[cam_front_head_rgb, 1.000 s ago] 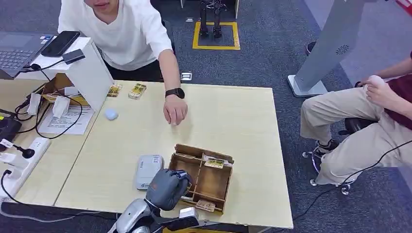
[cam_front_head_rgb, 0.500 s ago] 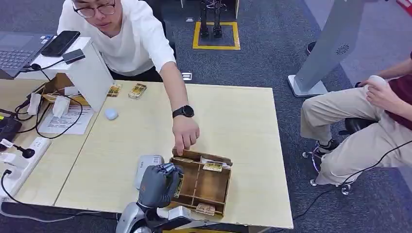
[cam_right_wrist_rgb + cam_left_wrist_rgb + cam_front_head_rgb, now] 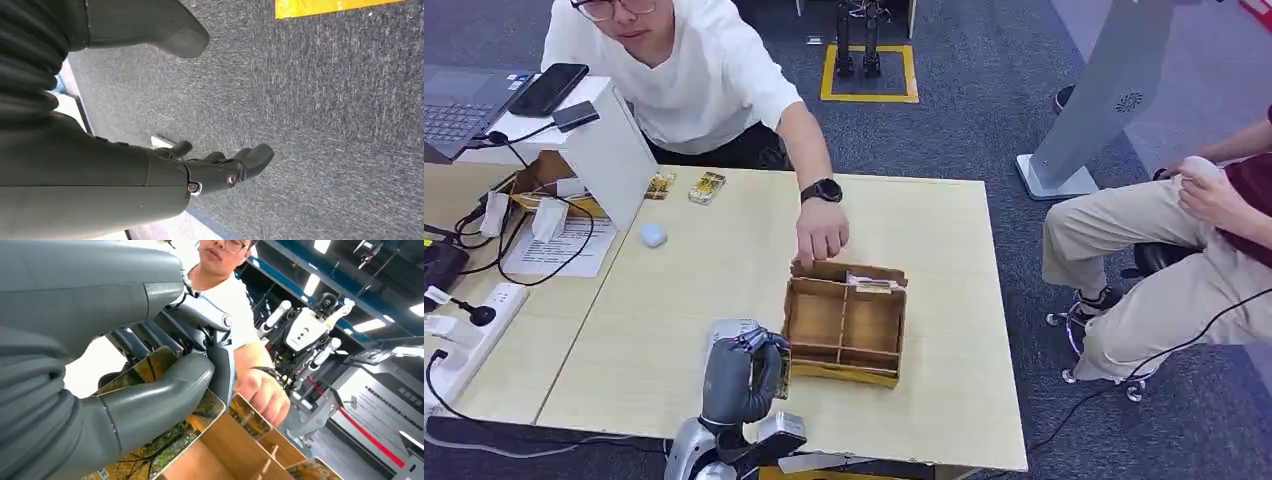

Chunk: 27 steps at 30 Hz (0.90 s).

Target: Pass the card to the sensor for recognition and then transmit it.

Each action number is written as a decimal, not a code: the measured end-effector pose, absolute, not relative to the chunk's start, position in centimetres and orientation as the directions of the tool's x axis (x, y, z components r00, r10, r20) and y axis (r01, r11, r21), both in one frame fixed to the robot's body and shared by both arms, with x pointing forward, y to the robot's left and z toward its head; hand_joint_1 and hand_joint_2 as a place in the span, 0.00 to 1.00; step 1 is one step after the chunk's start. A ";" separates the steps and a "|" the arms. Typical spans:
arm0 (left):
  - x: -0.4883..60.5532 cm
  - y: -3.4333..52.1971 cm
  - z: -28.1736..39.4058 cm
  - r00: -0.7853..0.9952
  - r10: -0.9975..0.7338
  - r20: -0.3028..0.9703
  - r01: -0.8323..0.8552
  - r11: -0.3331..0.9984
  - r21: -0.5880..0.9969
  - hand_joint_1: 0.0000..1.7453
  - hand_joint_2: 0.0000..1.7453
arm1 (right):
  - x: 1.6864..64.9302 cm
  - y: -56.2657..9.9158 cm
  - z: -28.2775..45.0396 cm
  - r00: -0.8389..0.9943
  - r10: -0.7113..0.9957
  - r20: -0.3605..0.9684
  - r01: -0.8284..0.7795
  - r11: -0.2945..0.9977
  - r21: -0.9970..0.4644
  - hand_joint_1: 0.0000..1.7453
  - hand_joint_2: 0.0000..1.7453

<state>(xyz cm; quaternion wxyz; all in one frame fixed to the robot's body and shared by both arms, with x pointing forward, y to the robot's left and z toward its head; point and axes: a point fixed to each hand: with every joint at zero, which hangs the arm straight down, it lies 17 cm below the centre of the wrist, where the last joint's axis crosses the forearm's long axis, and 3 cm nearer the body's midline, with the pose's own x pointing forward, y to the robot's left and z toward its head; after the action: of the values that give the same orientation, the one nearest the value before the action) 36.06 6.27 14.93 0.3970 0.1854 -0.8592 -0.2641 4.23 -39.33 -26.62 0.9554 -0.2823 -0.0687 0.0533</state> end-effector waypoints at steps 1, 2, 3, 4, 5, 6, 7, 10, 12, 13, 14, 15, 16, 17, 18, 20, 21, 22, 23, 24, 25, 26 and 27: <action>36.1 6.3 15.0 -0.615 -0.525 0.588 -0.109 0.795 0.597 1.00 1.00 | 4.2 -39.3 -26.6 0.985 0.141 0.101 -0.063 0.835 -0.547 0.00 1.00; 36.1 6.3 15.0 -0.615 -0.523 0.590 -0.108 0.798 0.593 1.00 1.00 | 4.2 -39.3 -26.6 0.985 0.141 0.101 -0.063 0.835 -0.547 0.00 1.00; 36.1 6.4 15.0 -0.614 -0.522 0.593 -0.110 0.800 0.590 1.00 1.00 | 4.2 -39.3 -26.6 0.985 0.140 0.101 -0.063 0.835 -0.547 0.00 1.00; 36.1 6.4 15.0 -0.612 -0.522 0.594 -0.111 0.801 0.588 1.00 1.00 | 4.2 -39.3 -26.6 0.985 0.141 0.101 -0.063 0.835 -0.546 0.00 1.00; 36.2 6.5 15.0 -0.611 -0.522 0.595 -0.113 0.801 0.588 1.00 1.00 | 4.2 -39.3 -26.6 0.985 0.141 0.101 -0.063 0.835 -0.546 0.00 1.00; 36.2 6.6 15.0 -0.610 -0.523 0.595 -0.114 0.801 0.588 1.00 1.00 | 4.2 -39.3 -26.6 0.985 0.141 0.101 -0.063 0.835 -0.546 0.00 1.00; 36.2 6.7 15.0 -0.608 -0.524 0.596 -0.115 0.801 0.587 1.00 1.00 | 4.2 -39.3 -26.6 0.985 0.141 0.101 -0.063 0.835 -0.546 0.00 1.00; 36.3 6.8 15.0 -0.606 -0.520 0.602 -0.115 0.807 0.580 1.00 1.00 | 4.2 -39.3 -26.6 0.985 0.139 0.101 -0.062 0.835 -0.546 0.00 1.00; 36.4 7.0 15.2 -0.601 -0.506 0.619 -0.117 0.821 0.559 1.00 1.00 | 4.2 -39.3 -26.6 0.985 0.137 0.101 -0.060 0.835 -0.547 0.00 1.00; 36.5 7.3 15.3 -0.593 -0.495 0.635 -0.119 0.834 0.539 1.00 1.00 | 4.2 -39.3 -26.6 0.986 0.134 0.101 -0.057 0.835 -0.548 0.00 1.00; 36.7 7.6 15.5 -0.585 -0.479 0.654 -0.122 0.849 0.513 1.00 1.00 | 4.1 -39.4 -26.6 0.986 0.131 0.102 -0.054 0.834 -0.549 0.00 1.00; 36.9 7.9 15.8 -0.578 -0.462 0.672 -0.124 0.864 0.488 1.00 1.00 | 4.1 -39.4 -26.6 0.986 0.130 0.101 -0.053 0.833 -0.551 0.00 1.00; 37.1 8.2 16.0 -0.568 -0.446 0.691 -0.127 0.878 0.462 1.00 1.00 | 4.1 -39.3 -26.6 0.986 0.129 0.101 -0.053 0.834 -0.550 0.00 1.00; 37.3 8.6 16.2 -0.559 -0.431 0.709 -0.133 0.890 0.436 1.00 1.00 | 4.1 -39.3 -26.6 0.987 0.128 0.101 -0.052 0.833 -0.551 0.00 1.00; 37.6 9.0 16.4 -0.546 -0.414 0.728 -0.139 0.902 0.408 1.00 1.00 | 4.1 -39.2 -26.6 0.987 0.127 0.101 -0.051 0.833 -0.551 0.00 1.00; 38.2 9.8 16.7 -0.519 -0.380 0.766 -0.152 0.923 0.355 1.00 1.00 | 4.0 -39.1 -26.6 0.987 0.126 0.100 -0.050 0.831 -0.554 0.00 1.00; 38.7 10.4 16.9 -0.504 -0.363 0.784 -0.160 0.931 0.328 1.00 1.00 | 4.0 -39.1 -26.6 0.987 0.125 0.099 -0.049 0.830 -0.555 0.00 1.00; 39.2 10.9 17.1 -0.488 -0.338 0.805 -0.169 0.941 0.293 1.00 1.00 | 4.0 -39.1 -26.6 0.987 0.124 0.099 -0.049 0.829 -0.557 0.00 1.00; 39.9 11.5 17.3 -0.472 -0.312 0.824 -0.180 0.950 0.257 1.00 1.00 | 4.0 -38.9 -26.6 0.987 0.124 0.097 -0.049 0.830 -0.556 0.00 1.00; 40.3 11.9 17.6 -0.469 -0.301 0.830 -0.188 0.953 0.239 1.00 1.00 | 4.0 -38.9 -26.6 0.988 0.123 0.096 -0.049 0.830 -0.556 0.00 1.00; 40.6 12.1 18.0 -0.472 -0.296 0.831 -0.193 0.954 0.230 1.00 1.00 | 3.9 -38.9 -26.6 0.988 0.122 0.094 -0.049 0.830 -0.555 0.00 1.00; 40.9 12.3 18.2 -0.470 -0.287 0.834 -0.196 0.956 0.219 1.00 1.00 | 3.9 -38.8 -26.6 0.988 0.122 0.094 -0.050 0.831 -0.554 0.00 1.00; 41.2 12.6 18.2 -0.460 -0.272 0.845 -0.199 0.959 0.200 1.00 1.00 | 3.9 -38.7 -26.6 0.988 0.123 0.094 -0.051 0.831 -0.554 0.00 1.00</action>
<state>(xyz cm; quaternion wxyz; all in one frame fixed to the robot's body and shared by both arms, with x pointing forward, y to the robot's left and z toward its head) 41.21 12.56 18.21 0.5008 0.1378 -0.8538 -0.0365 3.93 -38.73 -26.60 0.9548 -0.2870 -0.0628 0.0458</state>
